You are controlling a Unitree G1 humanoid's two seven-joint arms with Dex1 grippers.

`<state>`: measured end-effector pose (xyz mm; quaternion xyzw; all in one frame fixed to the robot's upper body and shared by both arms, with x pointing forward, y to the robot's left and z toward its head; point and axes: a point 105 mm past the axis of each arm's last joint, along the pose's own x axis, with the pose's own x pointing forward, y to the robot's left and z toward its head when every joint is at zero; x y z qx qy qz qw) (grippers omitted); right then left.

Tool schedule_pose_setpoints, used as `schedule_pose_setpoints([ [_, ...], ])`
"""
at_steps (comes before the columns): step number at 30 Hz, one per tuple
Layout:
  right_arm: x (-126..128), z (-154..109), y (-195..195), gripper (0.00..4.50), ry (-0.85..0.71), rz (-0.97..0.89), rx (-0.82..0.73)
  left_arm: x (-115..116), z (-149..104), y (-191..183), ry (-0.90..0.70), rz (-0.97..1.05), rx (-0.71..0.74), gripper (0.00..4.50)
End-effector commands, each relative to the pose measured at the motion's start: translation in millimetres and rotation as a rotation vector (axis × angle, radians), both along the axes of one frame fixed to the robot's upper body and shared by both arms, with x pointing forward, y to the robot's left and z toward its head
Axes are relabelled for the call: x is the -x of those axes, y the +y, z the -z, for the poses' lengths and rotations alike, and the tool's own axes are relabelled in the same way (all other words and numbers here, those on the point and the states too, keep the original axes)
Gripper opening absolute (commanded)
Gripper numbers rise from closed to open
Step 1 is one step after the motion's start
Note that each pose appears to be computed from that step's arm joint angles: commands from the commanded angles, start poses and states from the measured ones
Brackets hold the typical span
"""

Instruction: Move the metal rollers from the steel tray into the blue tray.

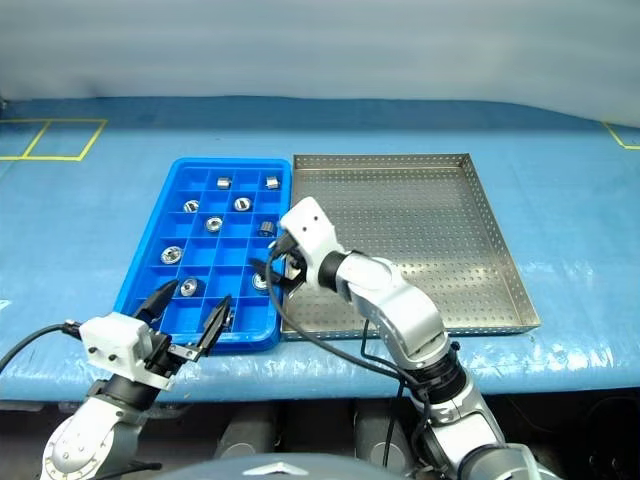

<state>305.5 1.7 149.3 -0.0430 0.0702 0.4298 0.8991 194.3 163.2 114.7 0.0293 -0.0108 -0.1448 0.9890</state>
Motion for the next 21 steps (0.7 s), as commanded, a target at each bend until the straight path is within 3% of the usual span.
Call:
schedule_pose_setpoints([
  [1, -14.5, -14.1, -24.3, 4.49, -0.057, 0.122, -0.024, -0.4, -5.8, -4.1, -0.024, 0.028, 0.005, 4.50],
  [8, -19.6, 8.1, -60.0, 4.49, -0.019, 0.257, 0.051, -5.8, -4.5, -9.2, -0.016, 0.076, 0.010, 4.50],
  [21, -30.6, 70.7, -51.8, 4.49, 0.161, 0.347, 0.113, -10.6, -6.2, -12.2, -0.017, 0.107, 0.004, 4.50],
])
